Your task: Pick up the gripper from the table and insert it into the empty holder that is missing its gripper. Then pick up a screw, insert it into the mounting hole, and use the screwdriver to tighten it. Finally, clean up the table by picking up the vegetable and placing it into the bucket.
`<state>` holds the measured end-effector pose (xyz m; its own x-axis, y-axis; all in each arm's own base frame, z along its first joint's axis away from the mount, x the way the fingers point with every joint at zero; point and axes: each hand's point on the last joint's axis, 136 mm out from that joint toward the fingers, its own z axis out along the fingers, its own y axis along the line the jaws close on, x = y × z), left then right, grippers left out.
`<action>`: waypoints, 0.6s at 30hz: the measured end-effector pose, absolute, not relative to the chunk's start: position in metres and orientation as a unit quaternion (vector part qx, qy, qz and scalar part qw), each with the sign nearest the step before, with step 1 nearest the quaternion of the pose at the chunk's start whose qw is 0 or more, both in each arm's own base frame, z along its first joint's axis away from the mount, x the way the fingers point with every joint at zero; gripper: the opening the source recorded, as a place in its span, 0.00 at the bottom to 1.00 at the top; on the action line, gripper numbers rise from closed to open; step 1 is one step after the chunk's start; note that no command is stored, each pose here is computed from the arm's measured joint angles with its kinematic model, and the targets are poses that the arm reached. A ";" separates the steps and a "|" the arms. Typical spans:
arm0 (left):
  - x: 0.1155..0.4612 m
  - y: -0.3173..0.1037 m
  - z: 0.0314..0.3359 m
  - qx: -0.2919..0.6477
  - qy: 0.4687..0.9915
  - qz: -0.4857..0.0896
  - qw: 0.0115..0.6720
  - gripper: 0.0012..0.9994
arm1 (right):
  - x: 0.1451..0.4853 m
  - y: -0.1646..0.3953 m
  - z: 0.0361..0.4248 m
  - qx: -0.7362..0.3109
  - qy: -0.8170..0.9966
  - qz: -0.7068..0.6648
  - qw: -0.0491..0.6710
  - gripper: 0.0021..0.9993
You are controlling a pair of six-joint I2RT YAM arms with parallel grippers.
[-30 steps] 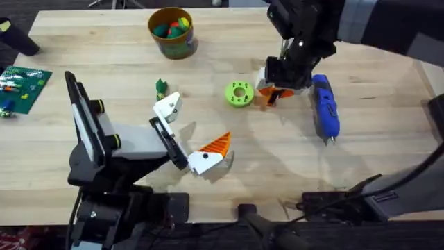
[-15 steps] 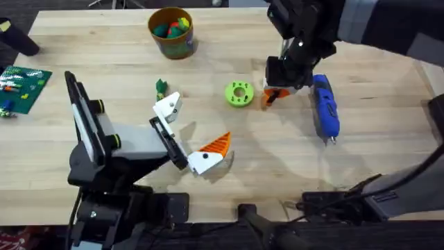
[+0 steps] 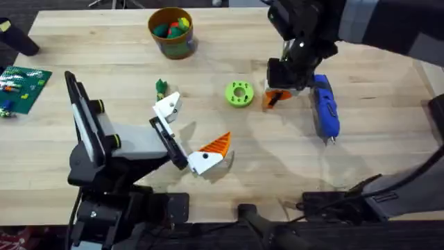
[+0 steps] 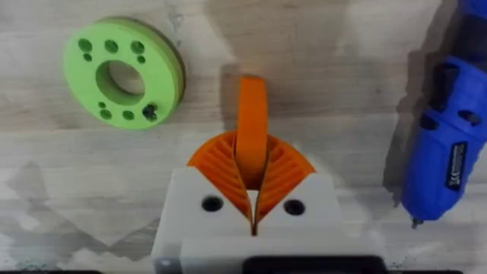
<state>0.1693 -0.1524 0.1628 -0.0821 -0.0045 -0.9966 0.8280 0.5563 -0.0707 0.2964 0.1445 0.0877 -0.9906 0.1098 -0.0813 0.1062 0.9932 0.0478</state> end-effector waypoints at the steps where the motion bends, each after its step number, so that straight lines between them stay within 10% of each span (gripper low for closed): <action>1: 0.169 -0.152 0.163 0.318 0.648 -0.348 0.598 0.99 | 0.294 0.143 0.089 0.054 0.998 0.020 0.039 0.02; 18: 0.169 -0.152 0.163 0.318 0.648 -0.348 0.598 0.99 | 0.288 0.151 0.180 0.028 0.986 0.099 0.131 0.02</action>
<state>0.1693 -0.1524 0.1628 -0.0821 -0.0045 -0.9966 0.8280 0.5563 -0.0707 0.2882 0.1512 0.1803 -0.9639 0.0822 -0.2531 0.0302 0.9787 0.2029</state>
